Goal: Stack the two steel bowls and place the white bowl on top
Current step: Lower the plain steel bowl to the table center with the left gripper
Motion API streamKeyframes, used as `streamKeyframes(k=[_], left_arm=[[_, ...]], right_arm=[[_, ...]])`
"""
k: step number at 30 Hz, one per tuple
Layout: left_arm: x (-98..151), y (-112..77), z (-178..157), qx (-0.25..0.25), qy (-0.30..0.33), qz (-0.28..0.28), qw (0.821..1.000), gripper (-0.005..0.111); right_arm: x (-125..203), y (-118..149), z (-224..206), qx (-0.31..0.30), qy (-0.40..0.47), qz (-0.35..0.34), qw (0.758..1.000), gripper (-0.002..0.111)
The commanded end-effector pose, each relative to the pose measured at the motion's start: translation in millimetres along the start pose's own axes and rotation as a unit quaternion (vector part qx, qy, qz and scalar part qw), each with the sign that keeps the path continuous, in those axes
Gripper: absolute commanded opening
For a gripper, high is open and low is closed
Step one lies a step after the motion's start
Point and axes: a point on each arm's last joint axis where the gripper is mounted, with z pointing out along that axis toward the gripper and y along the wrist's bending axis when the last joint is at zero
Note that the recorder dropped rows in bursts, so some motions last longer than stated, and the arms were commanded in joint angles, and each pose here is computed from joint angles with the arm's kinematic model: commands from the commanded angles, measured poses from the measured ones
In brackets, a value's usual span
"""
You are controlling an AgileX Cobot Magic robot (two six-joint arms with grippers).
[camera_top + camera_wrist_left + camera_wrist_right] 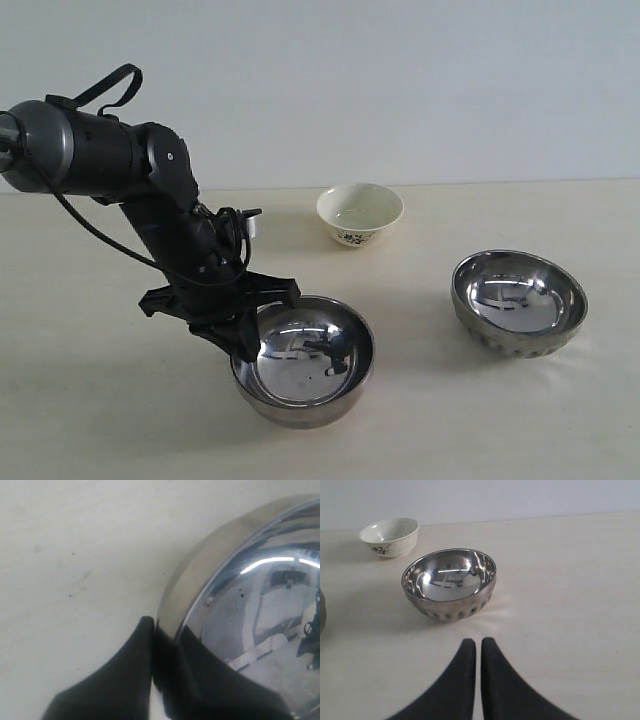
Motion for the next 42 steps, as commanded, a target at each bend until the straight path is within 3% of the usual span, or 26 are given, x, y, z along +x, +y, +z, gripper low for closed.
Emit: streamKeyframes(k=[1,8,19,31,42], left_arm=[[-1.6,-3.4,-2.3,0.002,-0.008,0.006,1.000,0.011],[-1.7,-5.3,-2.4,0.013,-0.009,-0.002,1.000,0.045],[3.4,-3.8,-6.5,0.004,0.015,0.010,1.000,0.045],[7.6,-10.8,-45.2,-0.009,-0.026,0.039,0.999,0.045],[9.9,-6.1,-32.5,-0.011,-0.027,0.019,0.999,0.045]], right_arm=[[0.8,-0.1,0.2,0.000,-0.003,0.000,1.000,0.000],[0.8,-0.1,0.2,0.000,-0.003,0.000,1.000,0.000],[1.0,-0.1,0.2,0.000,-0.002,0.000,1.000,0.000],[1.0,-0.1,0.2,0.000,-0.002,0.000,1.000,0.000],[1.0,-0.1,0.2,0.000,-0.002,0.000,1.000,0.000]])
